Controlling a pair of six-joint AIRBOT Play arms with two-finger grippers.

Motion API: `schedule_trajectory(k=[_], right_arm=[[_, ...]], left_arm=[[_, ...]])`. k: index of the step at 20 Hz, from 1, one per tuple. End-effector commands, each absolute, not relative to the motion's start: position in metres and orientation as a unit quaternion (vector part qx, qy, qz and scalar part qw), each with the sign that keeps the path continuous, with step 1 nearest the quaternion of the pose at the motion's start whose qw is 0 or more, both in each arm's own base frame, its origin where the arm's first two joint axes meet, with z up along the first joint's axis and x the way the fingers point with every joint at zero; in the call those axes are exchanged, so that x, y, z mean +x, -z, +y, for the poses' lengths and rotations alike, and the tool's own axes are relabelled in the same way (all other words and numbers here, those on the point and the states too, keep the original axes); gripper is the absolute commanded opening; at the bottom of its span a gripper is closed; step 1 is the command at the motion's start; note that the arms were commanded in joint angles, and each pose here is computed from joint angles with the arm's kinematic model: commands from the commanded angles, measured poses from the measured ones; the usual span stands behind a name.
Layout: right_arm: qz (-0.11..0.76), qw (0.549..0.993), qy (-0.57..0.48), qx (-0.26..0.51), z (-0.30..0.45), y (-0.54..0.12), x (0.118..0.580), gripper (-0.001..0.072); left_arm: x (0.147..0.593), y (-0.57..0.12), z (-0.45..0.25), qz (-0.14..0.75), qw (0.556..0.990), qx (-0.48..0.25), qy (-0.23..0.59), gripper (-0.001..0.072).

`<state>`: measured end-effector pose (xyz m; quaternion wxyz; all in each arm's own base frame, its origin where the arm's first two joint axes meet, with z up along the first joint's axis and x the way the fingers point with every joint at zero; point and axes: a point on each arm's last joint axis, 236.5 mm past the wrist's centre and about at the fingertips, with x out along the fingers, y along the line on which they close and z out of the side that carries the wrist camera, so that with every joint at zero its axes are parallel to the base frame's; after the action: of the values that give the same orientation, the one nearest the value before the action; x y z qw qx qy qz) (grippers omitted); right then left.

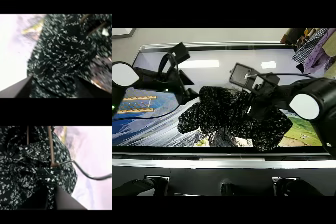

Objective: Fold the clothes and pants, and hang the long-sleeved shirts on hangers.

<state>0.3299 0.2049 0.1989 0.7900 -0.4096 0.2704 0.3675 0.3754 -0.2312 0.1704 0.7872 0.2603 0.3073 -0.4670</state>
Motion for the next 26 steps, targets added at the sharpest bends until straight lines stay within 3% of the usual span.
schedule_trajectory(k=[1, 2, 3, 10, 14, 16, 17, 18, 19, 23, 25, 26], right_arm=[[0.253, 0.771, -0.406, -0.421, 0.221, -0.195, 0.325, 0.0026], [0.254, 0.768, -0.412, -0.42, 0.224, -0.192, 0.325, 0.0027], [0.252, 0.762, -0.423, -0.42, 0.228, -0.189, 0.324, 0.0027], [0.242, 0.751, -0.456, -0.411, 0.243, -0.187, 0.315, 0.0027], [0.239, 0.753, -0.469, -0.396, 0.25, -0.188, 0.31, 0.0027], [0.239, 0.753, -0.472, -0.392, 0.251, -0.189, 0.309, 0.0027], [0.238, 0.753, -0.472, -0.392, 0.251, -0.189, 0.309, 0.0027], [0.239, 0.753, -0.472, -0.392, 0.251, -0.189, 0.309, 0.0027], [0.239, 0.753, -0.472, -0.392, 0.251, -0.189, 0.309, 0.0026], [0.248, 0.763, -0.465, -0.375, 0.251, -0.191, 0.309, 0.0031], [0.243, 0.769, -0.457, -0.376, 0.247, -0.197, 0.309, 0.0115], [0.238, 0.774, -0.448, -0.378, 0.243, -0.204, 0.308, 0.0245]], left_arm=[[0.352, -0.16, -0.219, 0.315, 0.745, 0.252, 0.531, 0.0636], [0.352, -0.158, -0.214, 0.319, 0.745, 0.247, 0.531, 0.0641], [0.353, -0.157, -0.213, 0.32, 0.747, 0.236, 0.532, 0.0692], [0.346, -0.128, -0.219, 0.296, 0.707, 0.286, 0.575, 0.0684], [0.357, -0.124, -0.22, 0.286, 0.712, 0.294, 0.57, 0.0663], [0.361, -0.123, -0.22, 0.285, 0.716, 0.293, 0.566, 0.0515], [0.361, -0.122, -0.22, 0.285, 0.716, 0.293, 0.566, 0.0339], [0.361, -0.122, -0.22, 0.285, 0.716, 0.293, 0.566, 0.0069], [0.361, -0.123, -0.22, 0.284, 0.716, 0.294, 0.567, 0.0022], [0.36, -0.127, -0.221, 0.28, 0.718, 0.294, 0.566, 0.002], [0.359, -0.13, -0.22, 0.277, 0.719, 0.295, 0.565, 0.002], [0.359, -0.131, -0.22, 0.275, 0.72, 0.296, 0.564, 0.0019]])
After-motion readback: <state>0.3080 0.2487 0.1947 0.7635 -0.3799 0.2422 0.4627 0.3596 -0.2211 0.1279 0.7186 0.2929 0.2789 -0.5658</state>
